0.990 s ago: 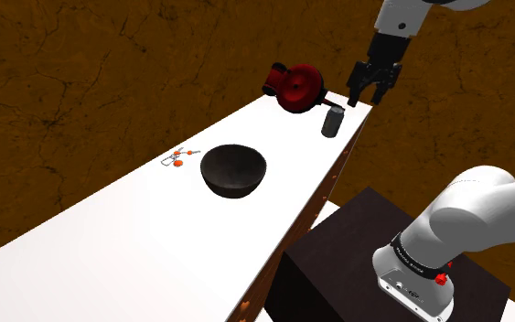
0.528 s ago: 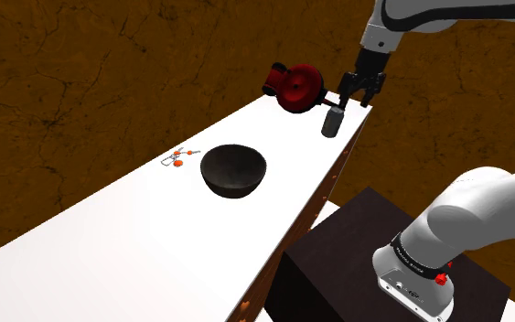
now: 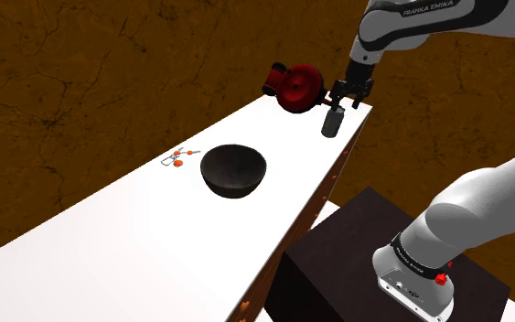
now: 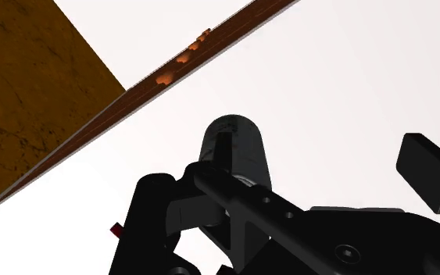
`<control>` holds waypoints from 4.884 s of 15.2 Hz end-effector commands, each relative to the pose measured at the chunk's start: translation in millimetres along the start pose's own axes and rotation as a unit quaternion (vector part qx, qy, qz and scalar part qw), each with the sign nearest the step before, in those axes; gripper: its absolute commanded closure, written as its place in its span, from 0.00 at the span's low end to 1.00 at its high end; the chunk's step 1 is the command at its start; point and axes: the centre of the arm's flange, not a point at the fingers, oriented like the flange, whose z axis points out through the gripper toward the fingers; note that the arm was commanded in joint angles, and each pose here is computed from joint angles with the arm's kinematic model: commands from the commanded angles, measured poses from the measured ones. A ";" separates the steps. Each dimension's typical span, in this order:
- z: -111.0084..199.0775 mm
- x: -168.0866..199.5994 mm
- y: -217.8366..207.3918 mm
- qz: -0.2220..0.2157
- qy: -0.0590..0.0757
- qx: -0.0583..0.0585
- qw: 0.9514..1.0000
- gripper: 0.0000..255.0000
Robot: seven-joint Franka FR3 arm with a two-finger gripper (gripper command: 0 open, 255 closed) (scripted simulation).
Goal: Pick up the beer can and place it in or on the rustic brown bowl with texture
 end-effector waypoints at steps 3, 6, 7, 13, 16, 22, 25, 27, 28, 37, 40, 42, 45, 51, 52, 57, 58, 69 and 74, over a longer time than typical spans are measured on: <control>22.7 31.8 28.2 0.012 0.010 -0.009 1.000 0.00; 37.1 45.9 39.7 0.017 0.013 -0.013 1.000 0.00; 42.3 46.0 39.9 0.017 0.013 -0.013 1.000 0.00; 71.8 46.8 40.6 0.017 0.013 -0.013 1.000 0.00; 71.8 46.8 40.6 0.017 0.013 -0.013 1.000 0.00; 71.7 46.8 40.6 0.017 0.013 -0.013 1.000 1.00; 71.6 46.8 40.6 0.017 0.013 -0.013 1.000 1.00; 71.5 46.8 40.6 0.017 0.013 -0.013 1.000 1.00; 71.4 46.8 40.6 0.017 0.013 -0.013 1.000 1.00; 34.8 46.1 39.7 0.017 0.013 -0.013 1.000 1.00; 19.0 45.8 39.3 0.017 0.013 -0.013 1.000 1.00; 8.4 45.6 39.0 0.017 0.013 -0.013 1.000 1.00; -7.4 45.2 38.6 0.017 0.013 -0.013 1.000 1.00; -39.1 44.6 37.8 0.017 0.013 -0.013 1.000 1.00; -44.3 44.5 37.6 0.017 0.013 -0.013 1.000 1.00; -70.7 44.0 37.0 0.017 0.013 -0.013 1.000 1.00; -76.0 43.9 36.8 0.017 0.013 -0.013 1.000 1.00; -100.9 18.0 -38.7 0.017 0.013 -0.013 1.000 1.00; -103.2 -3.2 -101.2 0.017 0.013 -0.013 1.000 1.00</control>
